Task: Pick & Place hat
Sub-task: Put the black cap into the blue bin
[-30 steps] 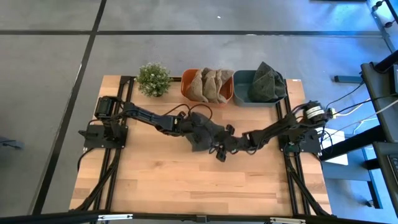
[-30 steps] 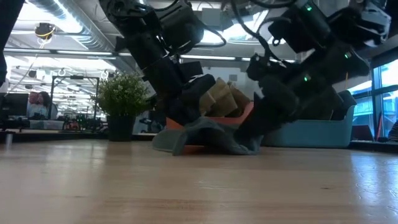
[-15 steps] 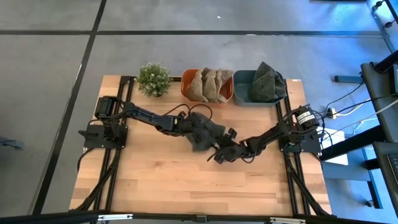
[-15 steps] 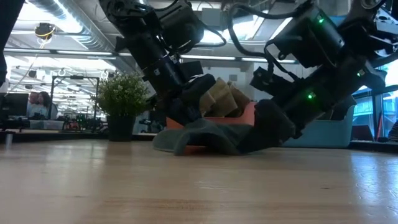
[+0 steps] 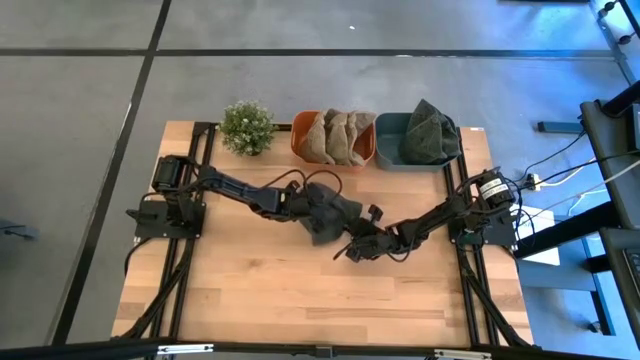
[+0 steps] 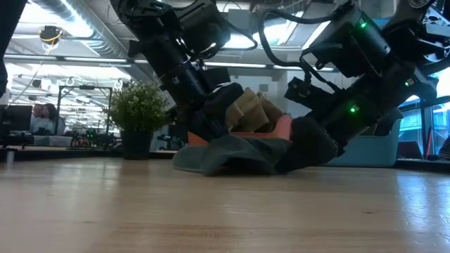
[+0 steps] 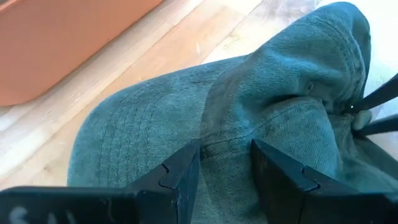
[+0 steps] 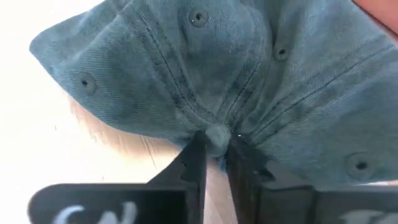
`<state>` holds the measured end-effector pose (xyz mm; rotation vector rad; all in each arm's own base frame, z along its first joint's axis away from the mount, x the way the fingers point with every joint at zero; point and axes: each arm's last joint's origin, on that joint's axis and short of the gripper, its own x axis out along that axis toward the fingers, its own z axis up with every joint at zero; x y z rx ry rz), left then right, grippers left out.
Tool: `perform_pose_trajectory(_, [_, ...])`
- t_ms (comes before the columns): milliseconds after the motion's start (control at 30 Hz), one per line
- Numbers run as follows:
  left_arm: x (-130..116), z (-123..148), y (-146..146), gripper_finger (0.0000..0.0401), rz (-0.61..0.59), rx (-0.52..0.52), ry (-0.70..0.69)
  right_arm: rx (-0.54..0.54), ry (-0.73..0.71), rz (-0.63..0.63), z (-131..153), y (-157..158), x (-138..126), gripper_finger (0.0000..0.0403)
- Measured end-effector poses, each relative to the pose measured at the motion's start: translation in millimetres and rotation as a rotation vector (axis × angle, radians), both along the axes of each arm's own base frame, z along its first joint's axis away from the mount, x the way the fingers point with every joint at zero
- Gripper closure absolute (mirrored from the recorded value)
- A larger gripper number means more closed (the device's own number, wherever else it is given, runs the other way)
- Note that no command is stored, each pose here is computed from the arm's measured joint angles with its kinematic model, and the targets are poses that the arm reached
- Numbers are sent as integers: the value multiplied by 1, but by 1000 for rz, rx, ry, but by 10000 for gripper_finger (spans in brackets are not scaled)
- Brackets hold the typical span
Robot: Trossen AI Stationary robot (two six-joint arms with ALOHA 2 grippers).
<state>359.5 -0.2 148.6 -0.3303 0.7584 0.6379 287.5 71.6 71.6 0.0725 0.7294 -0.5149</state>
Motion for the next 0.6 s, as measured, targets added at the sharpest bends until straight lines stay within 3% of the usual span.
perform_pose_trajectory(300, [0,2,-1,262,-42,35,19,-64,6,65,14,2,-3,361])
perform_pose_trajectory(600, [1,38,-1,262,-212,179,-16,-135,-68,119,54,1,-4,362])
